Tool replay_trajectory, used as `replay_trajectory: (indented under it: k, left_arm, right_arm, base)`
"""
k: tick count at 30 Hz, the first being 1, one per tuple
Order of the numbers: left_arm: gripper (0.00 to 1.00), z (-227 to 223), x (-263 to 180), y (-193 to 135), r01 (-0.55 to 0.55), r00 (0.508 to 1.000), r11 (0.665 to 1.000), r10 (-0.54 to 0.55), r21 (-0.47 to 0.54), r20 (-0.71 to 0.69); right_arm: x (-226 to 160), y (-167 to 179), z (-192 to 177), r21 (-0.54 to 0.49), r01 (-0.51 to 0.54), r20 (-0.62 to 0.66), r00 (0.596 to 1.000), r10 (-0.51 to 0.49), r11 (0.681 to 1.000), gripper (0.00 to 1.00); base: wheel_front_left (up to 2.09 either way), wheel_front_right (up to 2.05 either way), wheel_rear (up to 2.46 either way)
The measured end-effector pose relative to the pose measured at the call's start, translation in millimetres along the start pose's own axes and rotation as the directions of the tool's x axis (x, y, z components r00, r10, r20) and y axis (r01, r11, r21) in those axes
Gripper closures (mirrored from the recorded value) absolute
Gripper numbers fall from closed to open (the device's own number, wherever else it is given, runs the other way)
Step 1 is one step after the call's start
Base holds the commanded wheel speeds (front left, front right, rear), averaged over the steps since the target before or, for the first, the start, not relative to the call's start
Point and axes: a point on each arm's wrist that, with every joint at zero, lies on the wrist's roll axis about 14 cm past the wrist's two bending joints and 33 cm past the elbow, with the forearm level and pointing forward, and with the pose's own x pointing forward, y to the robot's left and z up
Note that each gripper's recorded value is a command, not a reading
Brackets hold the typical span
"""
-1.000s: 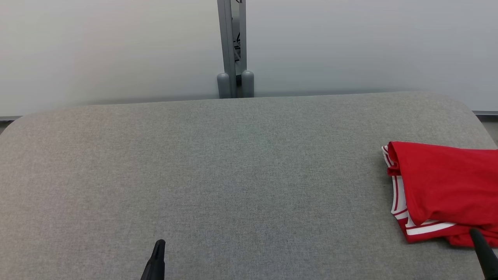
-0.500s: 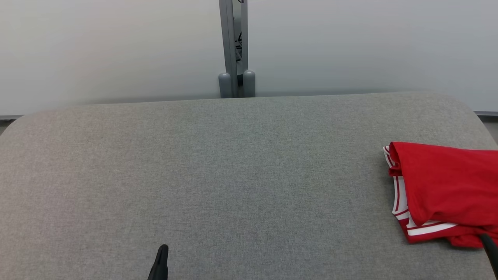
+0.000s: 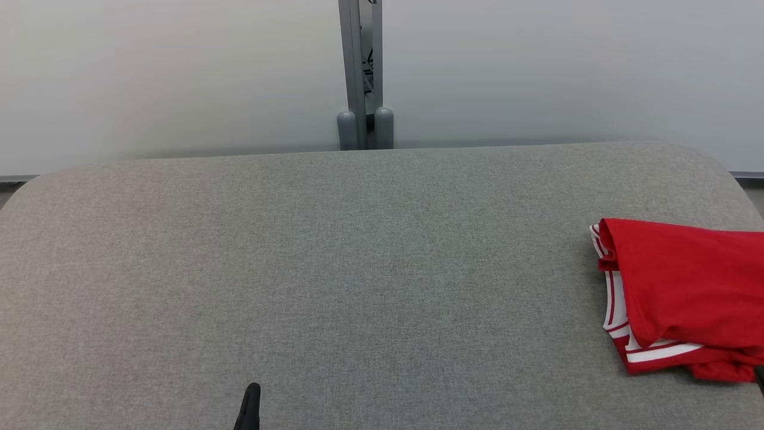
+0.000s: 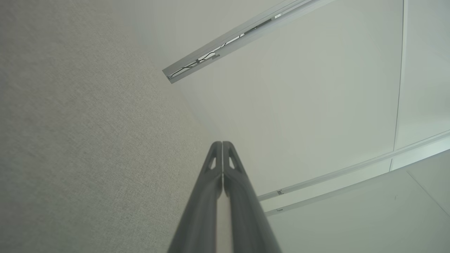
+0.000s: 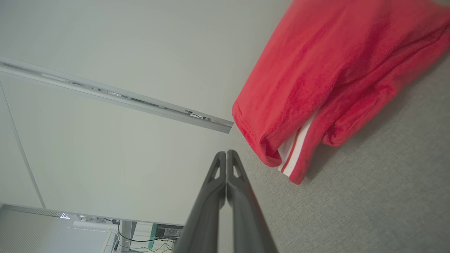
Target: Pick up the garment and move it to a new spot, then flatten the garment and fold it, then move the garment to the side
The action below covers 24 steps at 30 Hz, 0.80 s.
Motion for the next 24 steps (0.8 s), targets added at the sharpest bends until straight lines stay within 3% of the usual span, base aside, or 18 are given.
replay_trajectory:
  k: [24]
  left_arm:
    - [1.00, 2.0, -9.1, -6.4, 0.019, 0.999, 0.977, -0.009, -0.213, 0.049]
  right_arm:
    - [-10.6, 5.0, 11.4, 0.187, -0.073, 0.002, 0.997, 0.074, 0.980, 1.00]
  base:
    - [0.00, 0.00, 0.00]
